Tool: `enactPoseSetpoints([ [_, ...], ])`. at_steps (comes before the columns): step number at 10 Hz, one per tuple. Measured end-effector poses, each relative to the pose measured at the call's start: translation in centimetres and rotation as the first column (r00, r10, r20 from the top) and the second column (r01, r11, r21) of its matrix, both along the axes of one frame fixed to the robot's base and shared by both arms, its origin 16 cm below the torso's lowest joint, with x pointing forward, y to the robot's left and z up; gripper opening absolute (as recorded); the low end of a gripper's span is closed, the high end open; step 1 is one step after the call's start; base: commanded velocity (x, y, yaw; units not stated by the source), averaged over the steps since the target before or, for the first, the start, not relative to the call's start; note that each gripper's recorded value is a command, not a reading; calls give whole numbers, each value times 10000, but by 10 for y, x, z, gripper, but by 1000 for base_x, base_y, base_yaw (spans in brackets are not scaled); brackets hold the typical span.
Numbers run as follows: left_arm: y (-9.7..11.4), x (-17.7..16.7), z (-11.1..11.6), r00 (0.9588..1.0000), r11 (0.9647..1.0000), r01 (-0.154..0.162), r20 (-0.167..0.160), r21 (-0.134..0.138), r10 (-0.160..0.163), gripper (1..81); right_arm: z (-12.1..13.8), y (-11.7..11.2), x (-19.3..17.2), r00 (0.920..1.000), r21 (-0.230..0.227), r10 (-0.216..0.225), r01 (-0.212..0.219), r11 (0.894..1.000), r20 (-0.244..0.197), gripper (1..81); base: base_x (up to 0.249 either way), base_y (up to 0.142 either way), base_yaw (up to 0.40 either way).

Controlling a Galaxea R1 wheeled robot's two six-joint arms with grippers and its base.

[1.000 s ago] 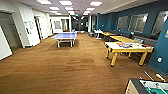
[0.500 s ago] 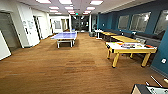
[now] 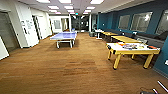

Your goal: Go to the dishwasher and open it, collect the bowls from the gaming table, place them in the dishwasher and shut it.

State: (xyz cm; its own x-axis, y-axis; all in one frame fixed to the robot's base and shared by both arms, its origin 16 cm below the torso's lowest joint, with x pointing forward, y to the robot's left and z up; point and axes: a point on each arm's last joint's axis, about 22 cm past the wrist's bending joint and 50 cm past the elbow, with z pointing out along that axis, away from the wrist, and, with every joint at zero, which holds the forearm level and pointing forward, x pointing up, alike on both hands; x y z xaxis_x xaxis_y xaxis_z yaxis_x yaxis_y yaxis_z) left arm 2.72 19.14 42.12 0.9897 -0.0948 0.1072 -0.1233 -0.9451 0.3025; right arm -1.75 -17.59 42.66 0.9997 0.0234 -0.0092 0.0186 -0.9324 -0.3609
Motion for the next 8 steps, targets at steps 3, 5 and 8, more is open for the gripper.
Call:
enactPoseSetpoints([
  [3, 0, -1, 0, 10000, 10000, -10, -14, 2, 10, 811, 0, 3, -4, 10000, 40, 1, -1, 10000, -52, 811, 194, 0, 0],
  [5, 1, -2, 0, 10000, 10000, -25, -29, 3, 25, 811, 0, 3, -4, 10000, 33, -2, 2, 10000, -53, 811, 193, 0, 0],
  [8, 2, -5, 0, 10000, 10000, -26, -71, 28, 26, 811, 0, 0, -13, 9999, -17, 2, -2, 10000, -153, 811, 193, 0, 0],
])
